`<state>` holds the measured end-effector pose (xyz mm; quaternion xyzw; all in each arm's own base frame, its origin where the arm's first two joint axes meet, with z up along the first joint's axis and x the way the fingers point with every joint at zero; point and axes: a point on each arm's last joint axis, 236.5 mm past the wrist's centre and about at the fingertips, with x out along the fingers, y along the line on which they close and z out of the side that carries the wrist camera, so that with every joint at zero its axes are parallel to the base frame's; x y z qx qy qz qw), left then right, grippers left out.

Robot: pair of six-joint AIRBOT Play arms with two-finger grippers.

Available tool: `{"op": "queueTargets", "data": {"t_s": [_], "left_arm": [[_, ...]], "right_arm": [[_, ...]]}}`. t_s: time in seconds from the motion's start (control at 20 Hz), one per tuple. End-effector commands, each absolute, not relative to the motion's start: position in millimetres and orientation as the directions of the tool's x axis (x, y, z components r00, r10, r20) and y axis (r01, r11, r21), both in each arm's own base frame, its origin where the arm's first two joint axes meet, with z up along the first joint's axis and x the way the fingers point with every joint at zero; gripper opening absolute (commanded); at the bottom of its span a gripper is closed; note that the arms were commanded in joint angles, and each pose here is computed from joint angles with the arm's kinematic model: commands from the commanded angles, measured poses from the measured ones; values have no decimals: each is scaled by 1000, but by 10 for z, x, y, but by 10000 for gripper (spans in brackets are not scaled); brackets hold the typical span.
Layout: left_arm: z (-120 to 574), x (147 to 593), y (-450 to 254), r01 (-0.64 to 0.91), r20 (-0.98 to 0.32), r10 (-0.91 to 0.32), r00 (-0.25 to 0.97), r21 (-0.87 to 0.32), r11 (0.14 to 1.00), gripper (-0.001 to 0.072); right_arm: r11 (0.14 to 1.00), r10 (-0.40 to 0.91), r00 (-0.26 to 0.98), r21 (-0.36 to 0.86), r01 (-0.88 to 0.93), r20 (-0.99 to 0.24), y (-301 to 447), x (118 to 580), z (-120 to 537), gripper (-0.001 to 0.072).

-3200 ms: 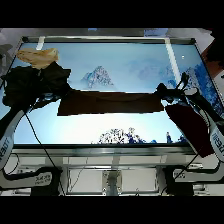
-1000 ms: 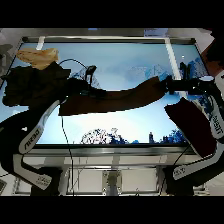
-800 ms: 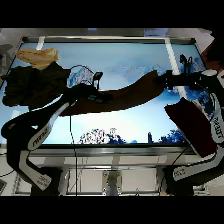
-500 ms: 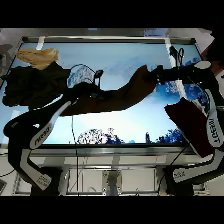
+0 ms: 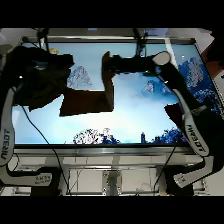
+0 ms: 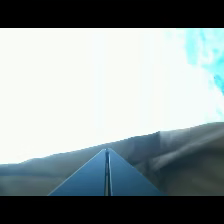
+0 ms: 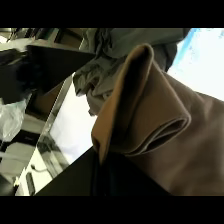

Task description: Fold the shirts.

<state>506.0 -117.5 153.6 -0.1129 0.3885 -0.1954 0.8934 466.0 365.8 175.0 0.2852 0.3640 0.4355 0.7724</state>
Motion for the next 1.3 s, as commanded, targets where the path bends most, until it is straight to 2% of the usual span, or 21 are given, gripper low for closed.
{"op": "queueTargets", "data": {"t_s": [0.0, 0.1, 0.15, 0.2, 0.25, 0.3, 0.4, 0.5, 0.65, 0.7, 0.8, 0.85, 0.9, 1.1, 1.25], "left_arm": [[1626, 4803, -859, 269, -701, -409, 584, -309, 912, 12], [1576, 4749, -856, 272, -721, -407, 561, -304, 913, 12], [1567, 4748, -841, 270, -725, -401, 560, -297, 916, 12], [1558, 4748, -823, 268, -729, -394, 560, -290, 919, 12], [1544, 4743, -804, 266, -735, -386, 558, -282, 922, 12], [1522, 4722, -791, 266, -744, -380, 550, -275, 924, 12], [1475, 4680, -756, 264, -764, -365, 532, -260, 929, 12], [1457, 4672, -731, 262, -772, -354, 528, -248, 932, 12], [1451, 4680, -707, 259, -774, -344, 532, -238, 936, 12], [1463, 4699, -703, 257, -769, -342, 540, -237, 937, 12], [1500, 4757, -692, 253, -753, -338, 564, -232, 939, 12], [1514, 4776, -690, 252, -747, -337, 573, -231, 940, 12], [1516, 4779, -691, 252, -747, -337, 574, -231, 940, 12], [1508, 4768, -690, 253, -750, -337, 569, -231, 939, 12], [1508, 4766, -694, 264, -750, -338, 568, -224, 938, 12]], "right_arm": [[470, 850, 448, 781, -410, -277, 4444, 4691, 1414, 28], [455, 845, 457, 823, -341, -278, 4813, 4618, 1065, 29], [450, 846, 454, 831, -327, -280, 4936, 4562, 956, 51], [466, 844, 454, 810, -355, -287, 4992, 4529, 896, 252], [479, 841, 456, 792, -378, -291, 4985, 4535, 886, 543], [486, 837, 461, 785, -384, -294, 4910, 4588, 911, 576], [544, 818, 460, 723, -426, -344, 4581, 4768, 876, 570], [626, 775, 416, 673, -395, -476, 4023, 4925, 624, 565], [790, 606, 303, 600, -123, -736, 2908, 4982, -7, 566], [814, 567, 267, 579, -39, -779, 2670, 4944, -153, 566], [806, 576, 197, 592, 29, -794, 2516, 4827, -369, 574], [786, 603, 161, 616, 43, -781, 2561, 4761, -473, 631], [766, 630, 135, 640, 57, -765, 2632, 4720, -572, 657], [715, 687, 80, 692, 102, -722, 2963, 4634, -910, 664], [594, 792, 101, 798, 102, -602, 3378, 4668, -881, 664]]}}
